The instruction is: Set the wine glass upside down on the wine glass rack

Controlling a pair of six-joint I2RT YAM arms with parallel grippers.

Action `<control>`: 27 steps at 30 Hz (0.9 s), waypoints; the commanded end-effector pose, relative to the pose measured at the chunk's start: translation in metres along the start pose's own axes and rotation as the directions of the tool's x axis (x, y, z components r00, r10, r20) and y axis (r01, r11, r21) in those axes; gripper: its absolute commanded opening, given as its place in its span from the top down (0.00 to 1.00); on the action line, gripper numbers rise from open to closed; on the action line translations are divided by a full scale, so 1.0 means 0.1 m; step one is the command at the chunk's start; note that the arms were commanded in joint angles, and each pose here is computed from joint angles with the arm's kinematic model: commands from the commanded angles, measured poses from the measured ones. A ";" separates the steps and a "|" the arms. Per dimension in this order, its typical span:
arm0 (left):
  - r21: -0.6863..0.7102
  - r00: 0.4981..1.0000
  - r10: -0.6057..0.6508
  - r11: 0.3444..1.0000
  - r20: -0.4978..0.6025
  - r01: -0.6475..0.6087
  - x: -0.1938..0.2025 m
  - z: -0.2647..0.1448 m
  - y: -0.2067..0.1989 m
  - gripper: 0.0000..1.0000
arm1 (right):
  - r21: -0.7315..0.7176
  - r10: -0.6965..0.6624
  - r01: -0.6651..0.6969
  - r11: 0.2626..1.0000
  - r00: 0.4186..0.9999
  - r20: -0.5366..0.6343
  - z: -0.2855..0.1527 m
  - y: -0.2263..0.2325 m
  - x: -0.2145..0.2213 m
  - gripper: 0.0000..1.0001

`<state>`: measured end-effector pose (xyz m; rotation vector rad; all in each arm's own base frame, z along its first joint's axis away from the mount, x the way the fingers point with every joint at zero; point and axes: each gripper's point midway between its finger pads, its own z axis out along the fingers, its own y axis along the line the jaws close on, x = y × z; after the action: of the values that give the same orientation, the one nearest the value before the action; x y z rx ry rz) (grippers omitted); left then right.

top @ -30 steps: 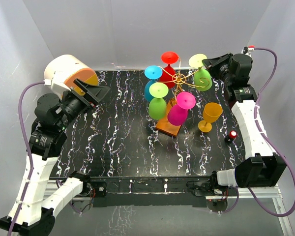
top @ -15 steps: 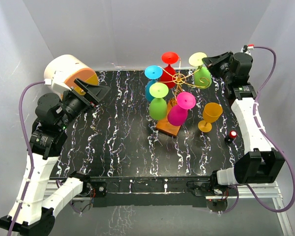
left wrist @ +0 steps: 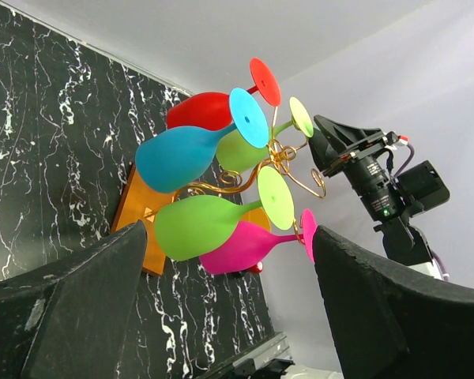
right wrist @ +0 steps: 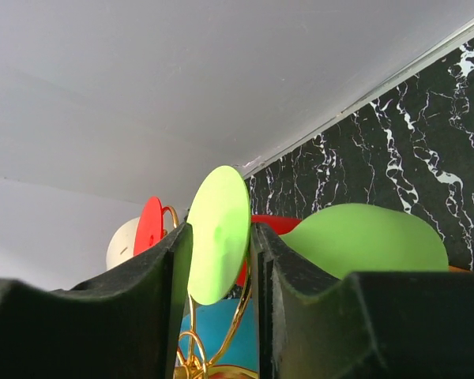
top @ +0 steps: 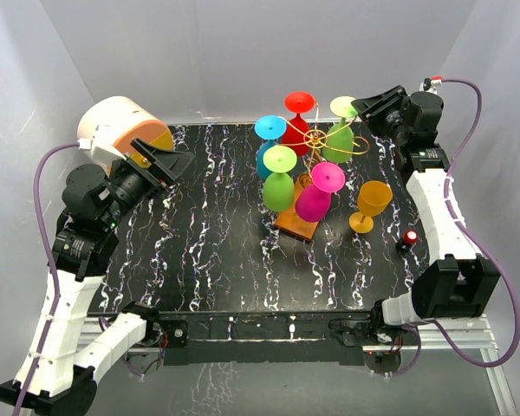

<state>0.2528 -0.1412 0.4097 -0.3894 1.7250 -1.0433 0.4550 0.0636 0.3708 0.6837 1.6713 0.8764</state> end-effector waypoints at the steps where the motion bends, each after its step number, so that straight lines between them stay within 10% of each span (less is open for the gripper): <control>1: 0.033 1.000 0.023 0.999 0.009 -0.023 -0.03 -0.04 -0.08 0.15 | -0.071 -0.079 0.082 0.994 0.996 0.042 -0.08 0.28 -0.18 0.62; 11: 0.029 1.000 0.026 0.999 0.005 -0.026 -0.02 -0.04 -0.07 0.15 | -0.032 -0.159 0.161 0.986 0.985 0.065 -0.15 0.23 -0.24 0.30; 27: -0.006 0.993 0.099 0.995 -0.062 -0.100 0.17 0.07 0.17 0.15 | 0.294 -0.392 0.334 0.896 0.904 0.168 -1.28 -0.18 -0.44 0.31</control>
<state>0.2557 -0.1416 0.3941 -0.3544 1.7609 -1.0035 0.3855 0.0257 0.4137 0.5649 1.6191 0.5548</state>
